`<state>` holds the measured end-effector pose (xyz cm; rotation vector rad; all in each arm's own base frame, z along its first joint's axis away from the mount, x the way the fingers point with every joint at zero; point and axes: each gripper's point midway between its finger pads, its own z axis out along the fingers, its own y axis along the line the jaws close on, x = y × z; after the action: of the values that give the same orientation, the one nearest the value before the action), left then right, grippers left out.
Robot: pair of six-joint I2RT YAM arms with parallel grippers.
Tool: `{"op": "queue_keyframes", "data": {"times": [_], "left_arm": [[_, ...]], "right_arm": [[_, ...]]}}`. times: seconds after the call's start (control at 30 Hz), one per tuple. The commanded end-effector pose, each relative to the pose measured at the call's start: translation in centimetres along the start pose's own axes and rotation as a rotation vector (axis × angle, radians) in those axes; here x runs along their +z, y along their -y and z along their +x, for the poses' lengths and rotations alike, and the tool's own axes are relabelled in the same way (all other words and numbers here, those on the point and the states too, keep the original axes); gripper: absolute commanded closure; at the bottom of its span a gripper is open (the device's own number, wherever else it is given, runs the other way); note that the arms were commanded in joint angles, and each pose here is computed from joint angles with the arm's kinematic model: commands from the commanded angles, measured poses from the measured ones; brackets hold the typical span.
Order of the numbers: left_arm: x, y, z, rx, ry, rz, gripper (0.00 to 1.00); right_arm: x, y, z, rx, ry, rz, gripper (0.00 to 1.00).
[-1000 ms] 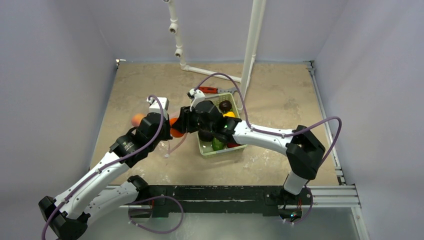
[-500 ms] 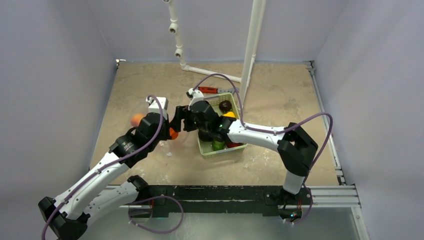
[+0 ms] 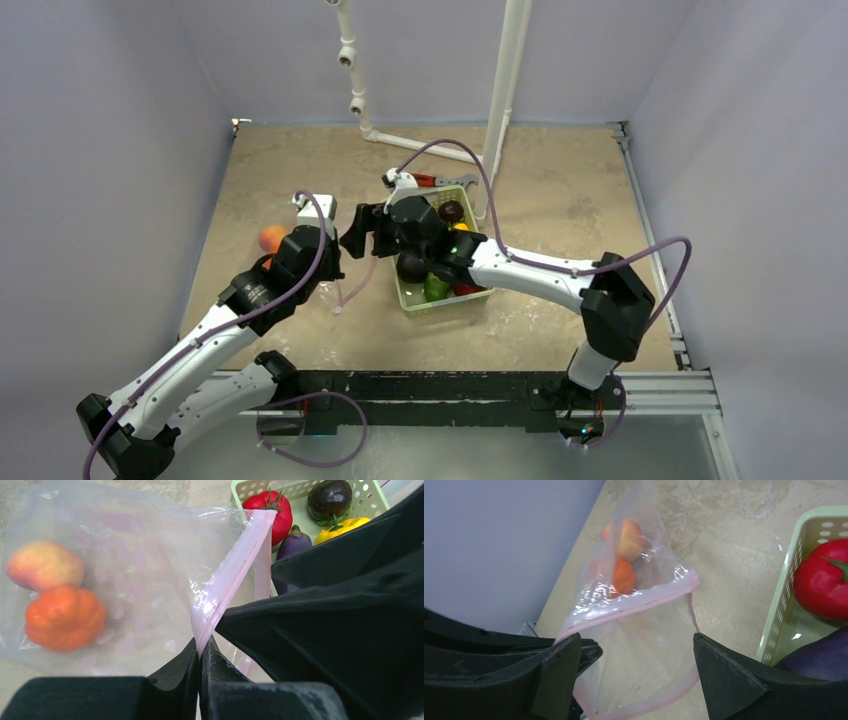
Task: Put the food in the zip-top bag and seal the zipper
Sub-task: Pick up the fake vegetable from the bin.
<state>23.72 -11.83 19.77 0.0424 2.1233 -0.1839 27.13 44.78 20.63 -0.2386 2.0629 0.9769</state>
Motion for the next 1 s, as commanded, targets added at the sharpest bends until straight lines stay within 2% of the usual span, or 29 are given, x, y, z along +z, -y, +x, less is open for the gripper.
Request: {"op": "queue_keyframes", "data": {"times": [0.0,0.5,0.97], "left_arm": [[0.1,0.4,-0.6,-0.017,0.025,0.015,1.00],[0.2,0.4,-0.5,-0.017,0.020,0.015,1.00],[0.3,0.5,-0.4,-0.013,0.014,0.016,1.00]], "right_arm": [[-2.4,-0.3,-2.2,-0.008,0.064,0.020,0.16],[-7.3,4.2,-4.9,-0.064,0.153,0.235,0.18],[-6.2,11.5,-1.8,-0.119,0.052,0.454,0.16]]}}
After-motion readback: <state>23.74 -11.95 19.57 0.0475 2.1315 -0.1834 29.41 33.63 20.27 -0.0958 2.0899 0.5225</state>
